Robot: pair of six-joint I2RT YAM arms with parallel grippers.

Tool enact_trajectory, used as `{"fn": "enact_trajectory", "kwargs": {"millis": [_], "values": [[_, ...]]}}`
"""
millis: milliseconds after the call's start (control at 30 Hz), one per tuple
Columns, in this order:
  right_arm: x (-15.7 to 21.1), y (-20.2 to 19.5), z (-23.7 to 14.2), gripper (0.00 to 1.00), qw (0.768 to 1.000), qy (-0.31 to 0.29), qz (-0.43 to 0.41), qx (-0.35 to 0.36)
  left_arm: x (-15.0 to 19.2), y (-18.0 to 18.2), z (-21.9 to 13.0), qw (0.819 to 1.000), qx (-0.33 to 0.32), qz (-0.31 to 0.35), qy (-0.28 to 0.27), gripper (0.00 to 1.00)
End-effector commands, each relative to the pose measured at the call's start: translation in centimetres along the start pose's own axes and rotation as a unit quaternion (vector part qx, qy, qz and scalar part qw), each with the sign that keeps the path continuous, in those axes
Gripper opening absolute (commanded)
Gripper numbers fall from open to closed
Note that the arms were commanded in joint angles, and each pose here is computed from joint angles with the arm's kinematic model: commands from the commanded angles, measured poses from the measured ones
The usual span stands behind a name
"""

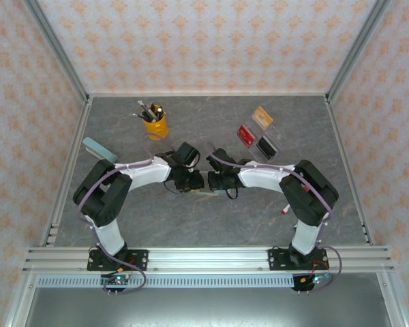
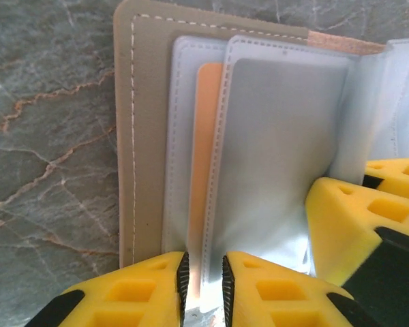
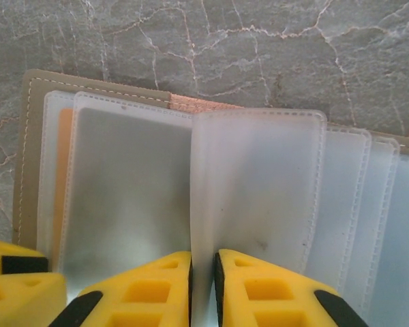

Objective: Take the credit cards out of the card holder

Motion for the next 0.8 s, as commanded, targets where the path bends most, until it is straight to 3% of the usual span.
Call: {"fn": "enact_trajectory", "kwargs": {"millis": [0,400,767], "values": [[7.1,-3.3,3.1,0.17,0.991,0.124,0.007,0.052,0.5,0.1,0.9,1.0,0.001,-0.002,0.016,0.24],[7.2,-3.3,3.2,0.16,0.991,0.125,0.007,0.052,0.6,-1.3,0.8,0.999,0.034,0.004,0.027,0.18],[7.3,-3.3,3.3,0.16,0.991,0.126,0.008,0.05,0.7,-2.6,0.2,0.997,0.072,0.011,0.028,0.18]]}}
Point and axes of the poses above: each hand's point on the last joint's axis, 136 mm out from that joint toward the fingers, its own z axis out along the fingers, its own y axis along the line the jaws close on, x = y × z, the point moved 2 cm from there along -z, back along the fingers, and after that the axes turned 9 degrees about -z, right-handed, at the moved point
